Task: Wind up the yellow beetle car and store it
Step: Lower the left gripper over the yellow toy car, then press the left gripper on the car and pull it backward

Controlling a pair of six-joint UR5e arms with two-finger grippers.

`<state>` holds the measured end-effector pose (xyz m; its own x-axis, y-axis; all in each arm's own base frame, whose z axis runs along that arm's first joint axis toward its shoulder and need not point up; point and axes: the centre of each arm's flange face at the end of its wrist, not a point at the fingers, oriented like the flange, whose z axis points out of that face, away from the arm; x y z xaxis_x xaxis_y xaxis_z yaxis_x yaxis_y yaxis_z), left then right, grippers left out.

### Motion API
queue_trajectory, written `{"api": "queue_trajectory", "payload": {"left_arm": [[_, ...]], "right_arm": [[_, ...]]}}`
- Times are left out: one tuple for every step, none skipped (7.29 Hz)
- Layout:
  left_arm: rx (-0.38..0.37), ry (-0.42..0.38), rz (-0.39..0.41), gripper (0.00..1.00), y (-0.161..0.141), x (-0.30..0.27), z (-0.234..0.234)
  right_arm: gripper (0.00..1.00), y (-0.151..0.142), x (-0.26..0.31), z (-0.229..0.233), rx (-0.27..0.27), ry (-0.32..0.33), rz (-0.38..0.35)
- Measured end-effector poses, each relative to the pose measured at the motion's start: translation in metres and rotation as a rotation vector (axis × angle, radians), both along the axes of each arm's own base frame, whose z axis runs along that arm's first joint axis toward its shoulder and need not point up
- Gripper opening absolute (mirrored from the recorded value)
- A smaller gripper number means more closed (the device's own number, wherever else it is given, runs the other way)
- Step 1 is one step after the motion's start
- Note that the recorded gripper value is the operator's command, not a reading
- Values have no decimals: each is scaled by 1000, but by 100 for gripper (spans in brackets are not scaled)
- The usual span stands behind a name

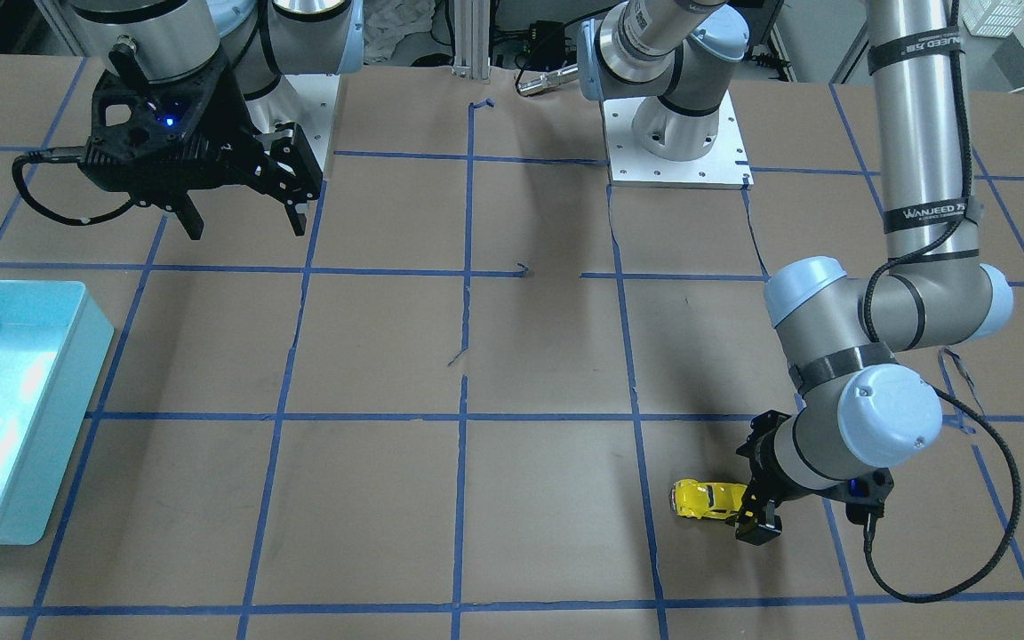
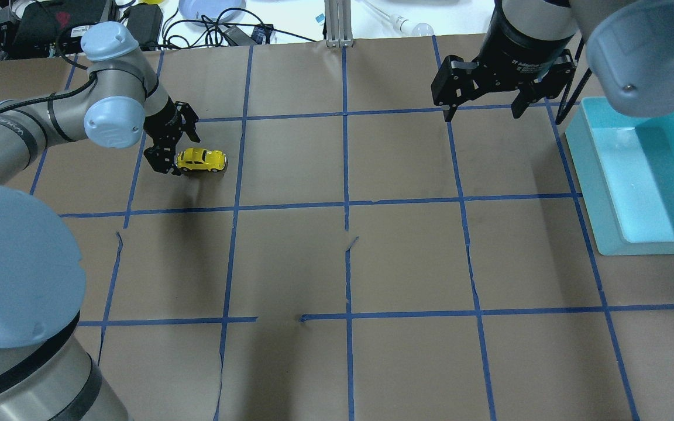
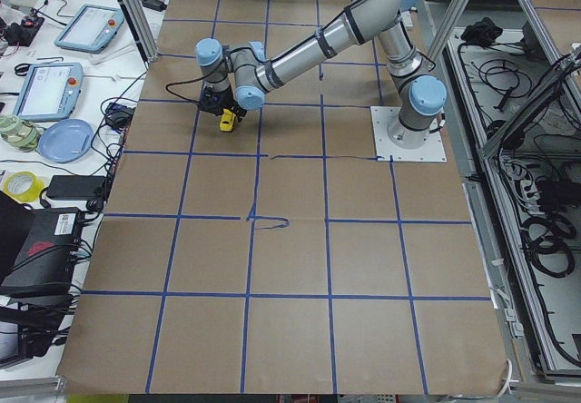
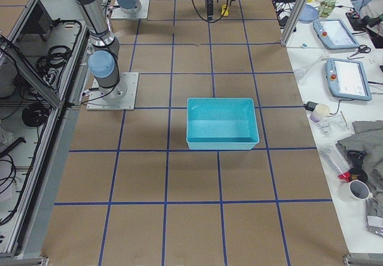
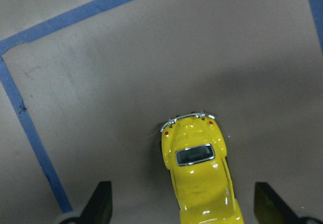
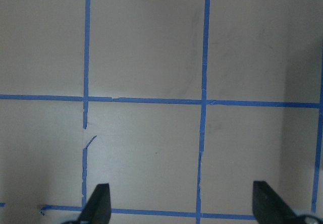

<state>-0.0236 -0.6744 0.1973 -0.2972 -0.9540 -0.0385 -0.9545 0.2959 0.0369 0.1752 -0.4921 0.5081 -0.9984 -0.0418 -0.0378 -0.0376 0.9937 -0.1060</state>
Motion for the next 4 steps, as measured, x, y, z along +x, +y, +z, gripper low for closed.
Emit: {"api": "queue_trajectory", "payload": {"left_arm": [[-13,7,17,87,-3,0,-7],[-31,15,31,63,-6,-1,-12],[-42,20,37,19,-6,-2,-17],[-46,23,38,0,-6,-3,-20]], "right_arm": [[100,0,0,0,0,1,1],[100,1,1,1,0,0,2],[100,1,1,1,-1,-1,3],[100,1,2,0,-1,-1,3]]}}
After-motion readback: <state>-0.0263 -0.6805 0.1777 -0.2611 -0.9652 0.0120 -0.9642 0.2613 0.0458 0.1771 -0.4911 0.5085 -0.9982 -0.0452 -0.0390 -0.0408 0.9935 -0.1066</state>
